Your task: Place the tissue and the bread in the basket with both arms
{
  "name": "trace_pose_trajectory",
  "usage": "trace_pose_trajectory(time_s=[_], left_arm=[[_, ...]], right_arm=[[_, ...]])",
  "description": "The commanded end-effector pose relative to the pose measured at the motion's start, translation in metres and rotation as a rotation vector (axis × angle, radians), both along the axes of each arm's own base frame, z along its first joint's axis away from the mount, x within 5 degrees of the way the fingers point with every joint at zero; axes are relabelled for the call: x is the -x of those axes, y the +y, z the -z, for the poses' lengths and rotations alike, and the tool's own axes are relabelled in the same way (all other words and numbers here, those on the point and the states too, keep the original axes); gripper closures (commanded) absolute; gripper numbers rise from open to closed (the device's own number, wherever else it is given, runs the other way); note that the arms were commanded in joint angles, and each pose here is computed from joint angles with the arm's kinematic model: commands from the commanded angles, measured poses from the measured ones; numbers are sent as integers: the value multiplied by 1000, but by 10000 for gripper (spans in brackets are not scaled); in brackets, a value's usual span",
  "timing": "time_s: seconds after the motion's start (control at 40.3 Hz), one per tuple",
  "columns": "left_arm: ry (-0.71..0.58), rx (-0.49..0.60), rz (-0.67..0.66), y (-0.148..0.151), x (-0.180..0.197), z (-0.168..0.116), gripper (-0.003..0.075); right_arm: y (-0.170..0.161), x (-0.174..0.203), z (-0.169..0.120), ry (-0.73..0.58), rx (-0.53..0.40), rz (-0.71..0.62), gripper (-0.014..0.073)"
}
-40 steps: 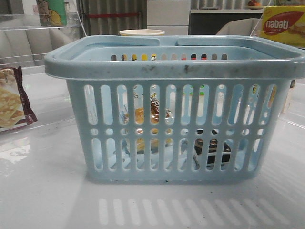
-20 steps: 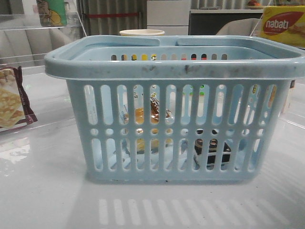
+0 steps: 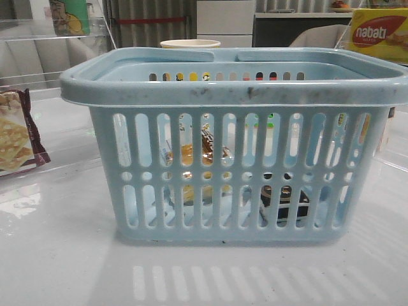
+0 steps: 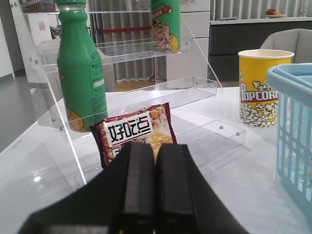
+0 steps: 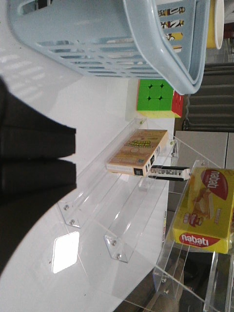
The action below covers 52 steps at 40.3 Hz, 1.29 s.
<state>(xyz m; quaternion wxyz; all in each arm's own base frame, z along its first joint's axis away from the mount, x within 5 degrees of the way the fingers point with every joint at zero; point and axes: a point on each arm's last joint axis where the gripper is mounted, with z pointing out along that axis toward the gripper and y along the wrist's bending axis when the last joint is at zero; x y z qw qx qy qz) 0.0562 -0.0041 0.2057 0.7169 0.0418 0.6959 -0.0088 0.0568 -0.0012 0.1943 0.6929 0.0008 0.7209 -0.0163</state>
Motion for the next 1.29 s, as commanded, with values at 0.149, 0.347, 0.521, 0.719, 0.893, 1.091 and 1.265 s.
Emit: trace_pose_trajectory(time_s=[0.149,0.347,0.521,0.719,0.893,1.091,1.265], left_arm=[[-108,19,-2,0,2,-9,625],[-108,19,-2,0,2,-9,625],[-108,19,-2,0,2,-9,625],[-108,19,-2,0,2,-9,625],[-108,19,-2,0,2,-9,625],[-108,19,-2,0,2,-9,625],[-108,19,-2,0,2,-9,625]], right_arm=[[-1,2,-11,-136,16,12,538],[0,2,-11,-132,15,1,538],[0,2,-11,-133,15,-7,538],[1,2,-11,-133,14,-11,538],[1,2,-11,-132,14,-24,538],[2,2,-11,-132,13,-32,538],[2,2,-11,-132,13,-32,538]])
